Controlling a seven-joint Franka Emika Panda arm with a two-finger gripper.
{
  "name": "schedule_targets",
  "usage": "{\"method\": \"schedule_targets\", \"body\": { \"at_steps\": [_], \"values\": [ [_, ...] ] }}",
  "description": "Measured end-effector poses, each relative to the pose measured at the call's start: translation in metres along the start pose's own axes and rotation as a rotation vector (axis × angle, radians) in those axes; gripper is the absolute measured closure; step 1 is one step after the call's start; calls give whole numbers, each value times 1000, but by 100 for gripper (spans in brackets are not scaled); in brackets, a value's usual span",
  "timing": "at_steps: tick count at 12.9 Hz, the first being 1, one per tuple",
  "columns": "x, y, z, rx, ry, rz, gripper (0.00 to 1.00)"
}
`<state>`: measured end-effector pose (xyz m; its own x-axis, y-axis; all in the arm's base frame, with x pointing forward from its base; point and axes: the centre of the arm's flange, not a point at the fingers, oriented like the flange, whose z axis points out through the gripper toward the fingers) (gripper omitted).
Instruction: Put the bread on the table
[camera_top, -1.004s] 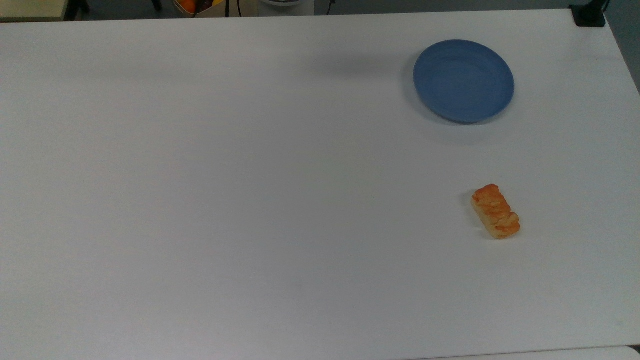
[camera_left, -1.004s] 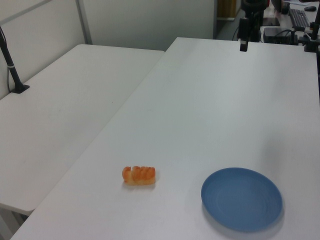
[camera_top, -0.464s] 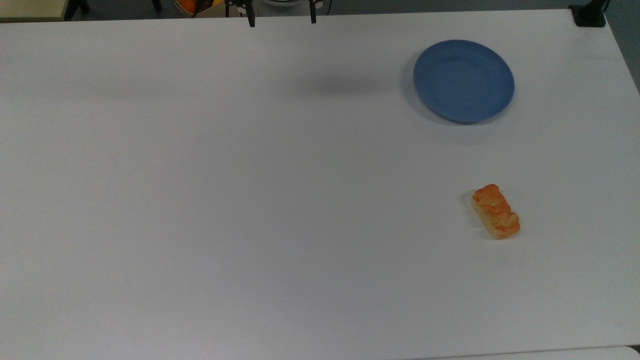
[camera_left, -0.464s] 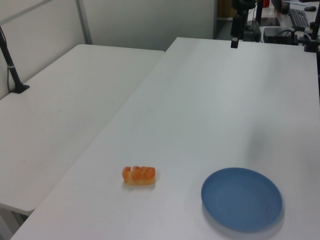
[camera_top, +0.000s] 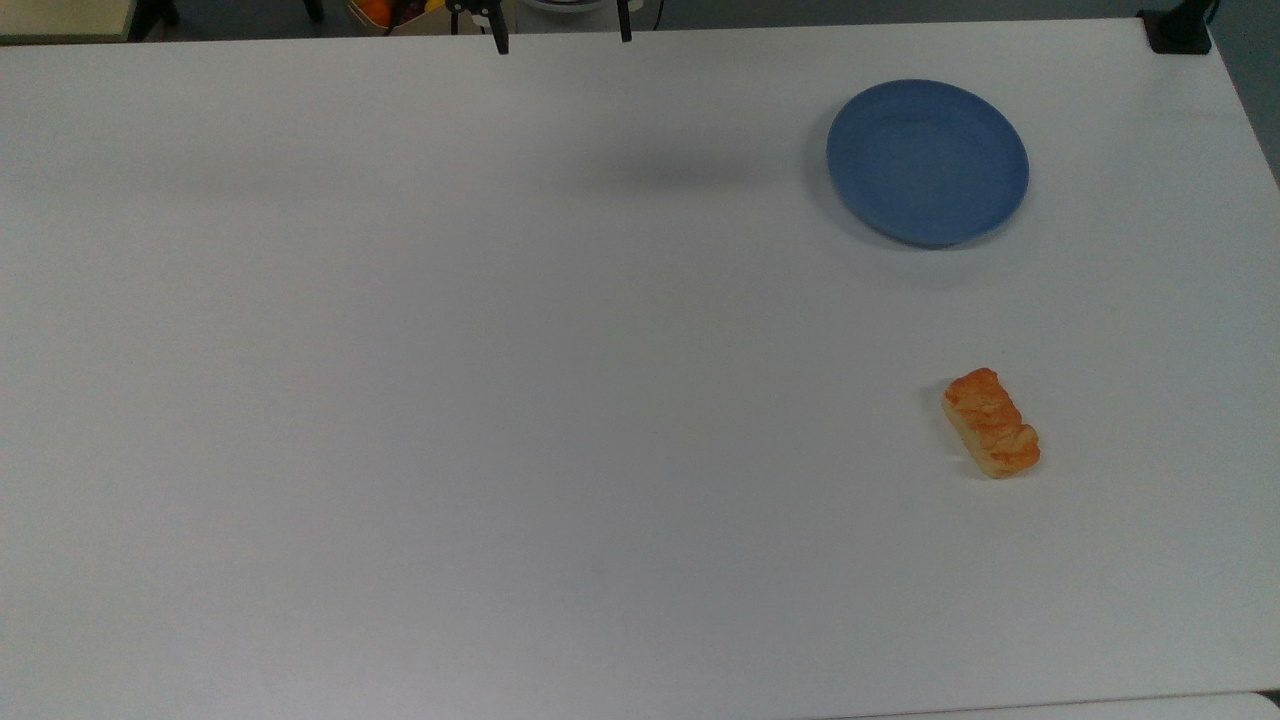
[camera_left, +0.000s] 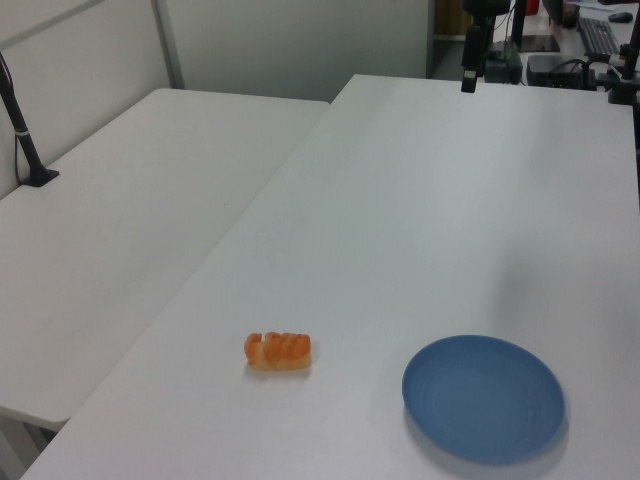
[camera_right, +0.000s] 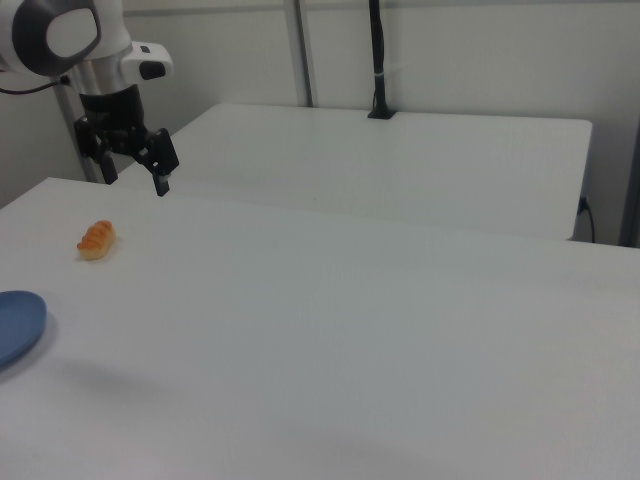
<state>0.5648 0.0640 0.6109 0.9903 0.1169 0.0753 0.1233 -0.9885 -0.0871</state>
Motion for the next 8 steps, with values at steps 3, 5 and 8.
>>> {"method": "schedule_targets", "body": {
  "at_steps": [3, 5, 8],
  "values": [
    [-3, -5, -6, 1, 8, -8, 0],
    [-8, -10, -7, 2, 4, -16, 0],
    [-11, -25, -4, 2, -10, -23, 0]
  ]
}}
